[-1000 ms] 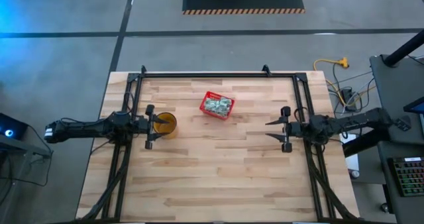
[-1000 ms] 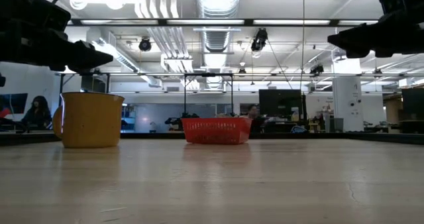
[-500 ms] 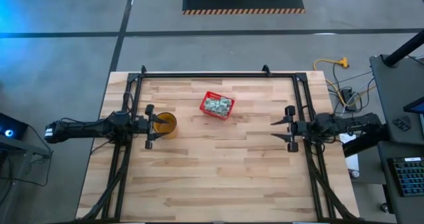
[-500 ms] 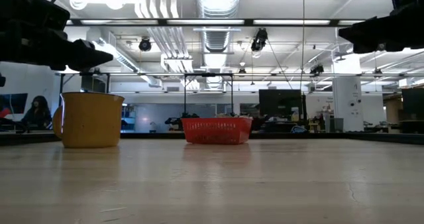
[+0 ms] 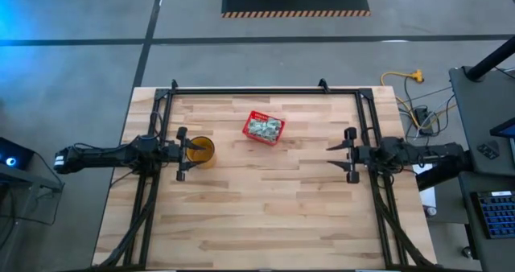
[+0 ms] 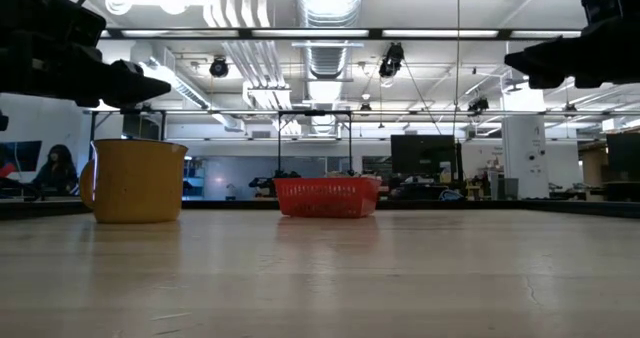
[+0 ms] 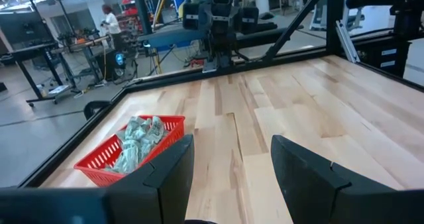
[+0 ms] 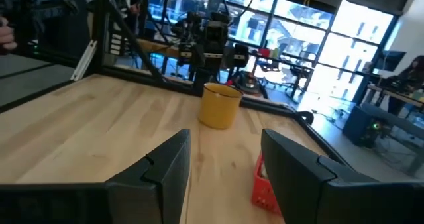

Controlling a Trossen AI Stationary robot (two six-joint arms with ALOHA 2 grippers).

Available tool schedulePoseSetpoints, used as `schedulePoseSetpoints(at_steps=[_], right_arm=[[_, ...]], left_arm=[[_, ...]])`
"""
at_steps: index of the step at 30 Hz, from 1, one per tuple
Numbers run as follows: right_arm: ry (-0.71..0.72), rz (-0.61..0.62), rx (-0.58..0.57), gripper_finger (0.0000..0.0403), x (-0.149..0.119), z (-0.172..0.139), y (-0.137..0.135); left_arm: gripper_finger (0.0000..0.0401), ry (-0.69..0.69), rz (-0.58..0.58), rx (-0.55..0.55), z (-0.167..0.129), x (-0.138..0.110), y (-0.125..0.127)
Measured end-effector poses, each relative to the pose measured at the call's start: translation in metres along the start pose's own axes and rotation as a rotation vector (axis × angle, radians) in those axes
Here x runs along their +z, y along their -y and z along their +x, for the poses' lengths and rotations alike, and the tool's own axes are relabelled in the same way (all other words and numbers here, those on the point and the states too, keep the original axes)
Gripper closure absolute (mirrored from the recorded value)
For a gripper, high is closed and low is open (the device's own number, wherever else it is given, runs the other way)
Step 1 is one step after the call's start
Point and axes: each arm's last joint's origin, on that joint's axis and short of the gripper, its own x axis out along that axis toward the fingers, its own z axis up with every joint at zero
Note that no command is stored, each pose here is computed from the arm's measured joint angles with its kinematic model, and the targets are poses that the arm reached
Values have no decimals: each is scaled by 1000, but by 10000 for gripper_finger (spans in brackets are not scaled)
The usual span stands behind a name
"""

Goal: Pick and place Stevia / Truvia into bins
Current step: Return to Home Position

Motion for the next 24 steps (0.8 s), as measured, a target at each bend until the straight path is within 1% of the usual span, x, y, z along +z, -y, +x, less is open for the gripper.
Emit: schedulePoseSetpoints(at_steps=[4,7,11,24], right_arm=[[-8,10,-4,227,-4,1,4],[-5,4,17,227,-4,1,5],[-5,-12,17,227,-4,1,5],[-14,9,15,227,-5,1,5]], left_arm=[[216,0,0,0,0,0,0],[216,0,0,0,0,0,0],[216,-1,0,0,0,0,0],[216,-3,-12,14,0,0,0]])
